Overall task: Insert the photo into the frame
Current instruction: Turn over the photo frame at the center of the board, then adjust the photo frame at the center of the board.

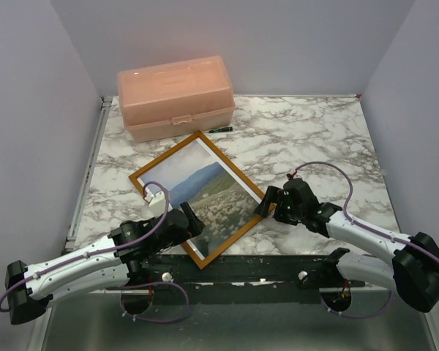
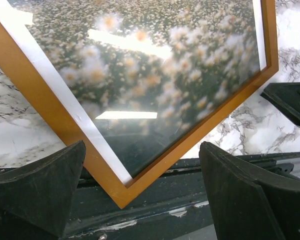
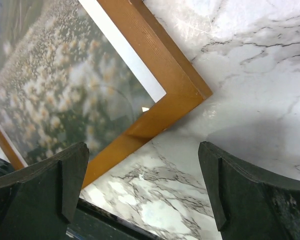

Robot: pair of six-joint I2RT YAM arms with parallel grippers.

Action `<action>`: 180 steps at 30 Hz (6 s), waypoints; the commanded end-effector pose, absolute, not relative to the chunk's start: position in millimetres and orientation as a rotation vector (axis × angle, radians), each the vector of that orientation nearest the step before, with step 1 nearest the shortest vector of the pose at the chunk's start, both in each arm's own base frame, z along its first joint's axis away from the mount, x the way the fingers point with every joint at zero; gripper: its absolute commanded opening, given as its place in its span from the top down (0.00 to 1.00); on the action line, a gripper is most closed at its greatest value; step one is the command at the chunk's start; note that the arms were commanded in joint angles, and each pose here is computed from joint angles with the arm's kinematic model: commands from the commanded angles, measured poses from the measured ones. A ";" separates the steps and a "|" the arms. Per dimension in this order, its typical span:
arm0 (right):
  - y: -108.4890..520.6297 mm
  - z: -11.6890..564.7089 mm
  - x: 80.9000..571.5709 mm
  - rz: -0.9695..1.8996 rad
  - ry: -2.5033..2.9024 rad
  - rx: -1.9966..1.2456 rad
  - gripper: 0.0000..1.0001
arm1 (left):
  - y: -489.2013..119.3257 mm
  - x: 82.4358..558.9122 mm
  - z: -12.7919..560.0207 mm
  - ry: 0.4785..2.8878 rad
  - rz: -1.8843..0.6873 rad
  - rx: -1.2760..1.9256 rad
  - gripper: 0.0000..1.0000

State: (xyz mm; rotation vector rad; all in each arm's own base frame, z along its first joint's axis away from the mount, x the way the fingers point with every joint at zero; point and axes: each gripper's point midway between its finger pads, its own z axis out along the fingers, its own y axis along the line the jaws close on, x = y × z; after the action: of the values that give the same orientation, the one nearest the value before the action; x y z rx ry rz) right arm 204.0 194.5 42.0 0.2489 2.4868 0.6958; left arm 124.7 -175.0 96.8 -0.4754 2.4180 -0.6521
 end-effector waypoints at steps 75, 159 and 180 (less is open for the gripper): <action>211.2 43.0 116.4 1.095 2.905 0.106 0.09 | -198.2 150.9 54.3 2.665 -0.785 -0.343 0.27; 182.9 52.2 197.4 0.861 2.767 0.182 0.02 | -292.7 237.6 41.7 2.802 -0.562 -0.041 0.11; 169.9 50.6 210.0 0.715 2.759 0.190 0.00 | -268.4 244.5 45.2 2.749 -0.499 -0.057 0.02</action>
State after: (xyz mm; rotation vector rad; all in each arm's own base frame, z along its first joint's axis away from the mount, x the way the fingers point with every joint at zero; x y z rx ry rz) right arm 182.3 140.1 30.7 0.2329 2.8720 0.5415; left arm 231.0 -233.7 25.4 -0.0325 2.8777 -0.2396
